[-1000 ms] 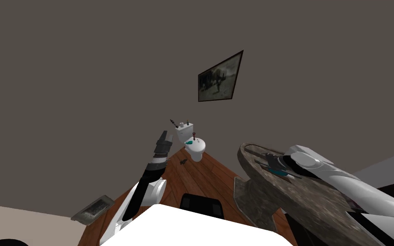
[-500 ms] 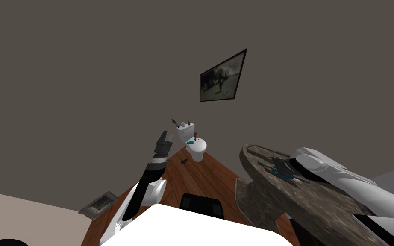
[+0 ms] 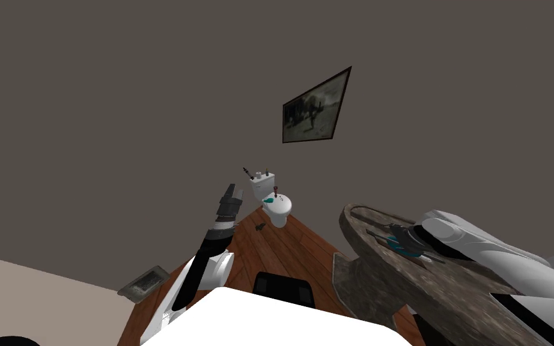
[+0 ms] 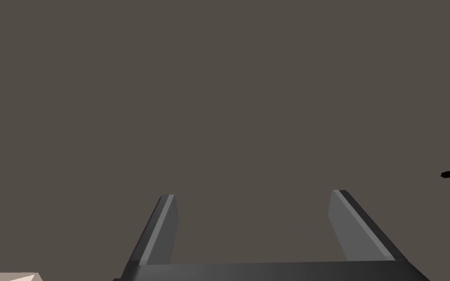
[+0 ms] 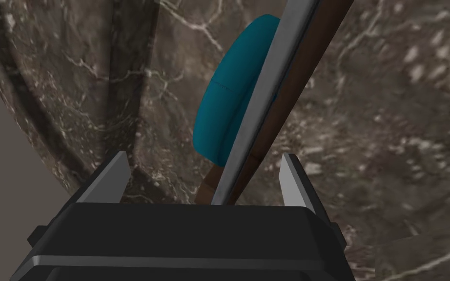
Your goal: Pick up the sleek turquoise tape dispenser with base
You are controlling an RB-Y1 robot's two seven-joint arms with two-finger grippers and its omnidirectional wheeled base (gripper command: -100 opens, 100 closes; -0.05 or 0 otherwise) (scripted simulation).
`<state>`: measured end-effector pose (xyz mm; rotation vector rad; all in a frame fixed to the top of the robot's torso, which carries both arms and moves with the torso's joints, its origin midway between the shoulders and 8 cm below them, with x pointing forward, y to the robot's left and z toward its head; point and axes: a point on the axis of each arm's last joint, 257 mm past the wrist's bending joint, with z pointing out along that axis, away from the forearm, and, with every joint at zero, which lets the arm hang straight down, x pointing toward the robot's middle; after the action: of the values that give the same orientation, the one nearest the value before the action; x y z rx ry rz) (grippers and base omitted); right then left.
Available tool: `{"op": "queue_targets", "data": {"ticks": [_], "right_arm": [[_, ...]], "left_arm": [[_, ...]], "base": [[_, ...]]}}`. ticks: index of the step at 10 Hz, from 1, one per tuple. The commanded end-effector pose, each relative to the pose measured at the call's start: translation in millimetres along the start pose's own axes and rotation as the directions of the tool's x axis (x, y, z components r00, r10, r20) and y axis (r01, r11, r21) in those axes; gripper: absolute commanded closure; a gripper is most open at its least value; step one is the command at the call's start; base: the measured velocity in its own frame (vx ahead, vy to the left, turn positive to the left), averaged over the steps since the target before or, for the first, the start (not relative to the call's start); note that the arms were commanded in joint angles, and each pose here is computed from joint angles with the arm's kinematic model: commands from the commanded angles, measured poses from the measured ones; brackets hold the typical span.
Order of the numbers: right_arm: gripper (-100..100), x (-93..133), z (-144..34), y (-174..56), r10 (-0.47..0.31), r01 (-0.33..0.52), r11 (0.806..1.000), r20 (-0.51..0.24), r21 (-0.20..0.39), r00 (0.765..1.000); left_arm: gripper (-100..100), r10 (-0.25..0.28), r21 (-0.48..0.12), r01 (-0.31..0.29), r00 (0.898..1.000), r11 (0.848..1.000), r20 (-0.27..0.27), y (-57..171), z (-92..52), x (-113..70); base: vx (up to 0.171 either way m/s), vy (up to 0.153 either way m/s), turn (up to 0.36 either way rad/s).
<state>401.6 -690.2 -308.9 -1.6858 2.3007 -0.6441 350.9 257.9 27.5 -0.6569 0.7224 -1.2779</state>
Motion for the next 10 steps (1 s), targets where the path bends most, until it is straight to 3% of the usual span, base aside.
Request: {"op": "queue_targets", "data": {"ticks": [1,5,7,10], "right_arm": [[-100,8.9,-2.7,-1.3,0.028,-0.028,1.0,-0.017,0.014,0.999],[-100,25.3,-6.5,1.0,0.081,-0.079,0.996,-0.047,0.032,0.996],[-100,22.6,-2.4,9.4,0.07,-0.07,0.998,-0.046,0.01,0.996],[-100,39.5,-7.0,13.0,0.132,-0.13,0.991,-0.073,0.031,0.988]], "left_arm": [[0,0.0,0.0,0.0,1.0,1.0,0.0,0.0,0.0,0.0],[0,0.0,0.0,0.0,1.0,1.0,0.0,0.0,0.0,0.0],[0,0.0,0.0,0.0,1.0,1.0,0.0,0.0,0.0,0.0],[0,0.0,0.0,0.0,1.0,1.0,0.0,0.0,0.0,0.0]], "base": [[-0.049,-0.028,0.248],[-0.067,-0.047,0.167],[-0.04,-0.026,0.054],[-0.054,-0.04,0.193]]}}
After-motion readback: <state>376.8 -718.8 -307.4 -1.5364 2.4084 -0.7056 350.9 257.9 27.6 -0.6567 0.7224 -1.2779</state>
